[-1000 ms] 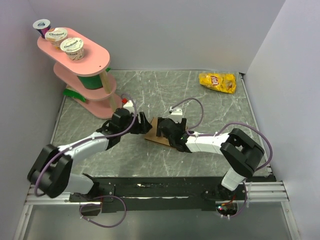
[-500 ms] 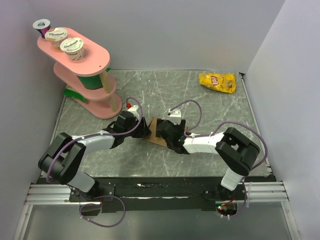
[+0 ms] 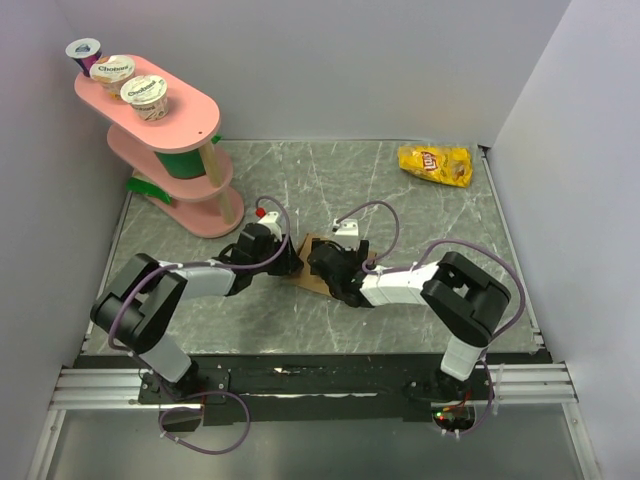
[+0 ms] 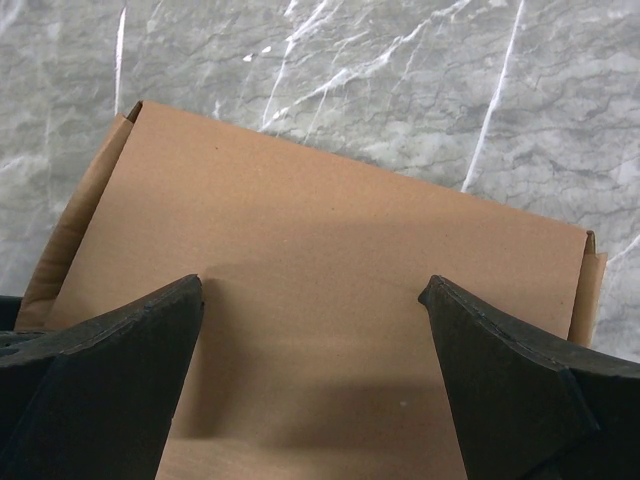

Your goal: Fold the paper box

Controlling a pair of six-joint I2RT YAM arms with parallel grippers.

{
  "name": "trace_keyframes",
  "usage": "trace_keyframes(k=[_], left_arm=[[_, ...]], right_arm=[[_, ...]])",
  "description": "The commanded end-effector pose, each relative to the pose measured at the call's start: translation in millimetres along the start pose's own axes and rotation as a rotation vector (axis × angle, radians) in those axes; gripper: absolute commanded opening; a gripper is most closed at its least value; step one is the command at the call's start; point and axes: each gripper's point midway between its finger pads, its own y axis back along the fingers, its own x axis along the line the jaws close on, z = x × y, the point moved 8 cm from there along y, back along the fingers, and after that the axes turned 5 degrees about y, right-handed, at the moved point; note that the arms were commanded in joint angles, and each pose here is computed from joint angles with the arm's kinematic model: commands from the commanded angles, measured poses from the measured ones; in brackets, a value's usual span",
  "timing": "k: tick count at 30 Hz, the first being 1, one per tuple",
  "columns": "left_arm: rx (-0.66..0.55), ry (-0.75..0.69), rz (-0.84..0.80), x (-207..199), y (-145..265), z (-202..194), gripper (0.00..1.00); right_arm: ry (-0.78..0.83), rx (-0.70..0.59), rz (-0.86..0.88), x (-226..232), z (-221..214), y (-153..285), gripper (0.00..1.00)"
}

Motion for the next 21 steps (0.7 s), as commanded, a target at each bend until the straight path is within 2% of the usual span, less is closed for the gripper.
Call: trace_keyframes(k=[1, 10, 14, 21], left_arm=[[0.011, -0.010, 0.023, 6, -7, -3, 0.34], [0.047, -0.008, 0.015, 10, -12, -23, 0.25], [0.072, -0.037, 0.088, 12, -19, -34, 0.23], [0.055, -0.031, 0.168, 16, -14, -30, 0.20]], right_arm=[[0.093, 0.183, -0.039, -16, -45, -3, 1.00], [0.101, 0.223, -0.070, -13, -51, -6, 1.00], [0.097, 0.225, -0.064, -12, -49, -6, 1.00], [0.126, 0.196, 0.026, -10, -6, 14, 1.00]])
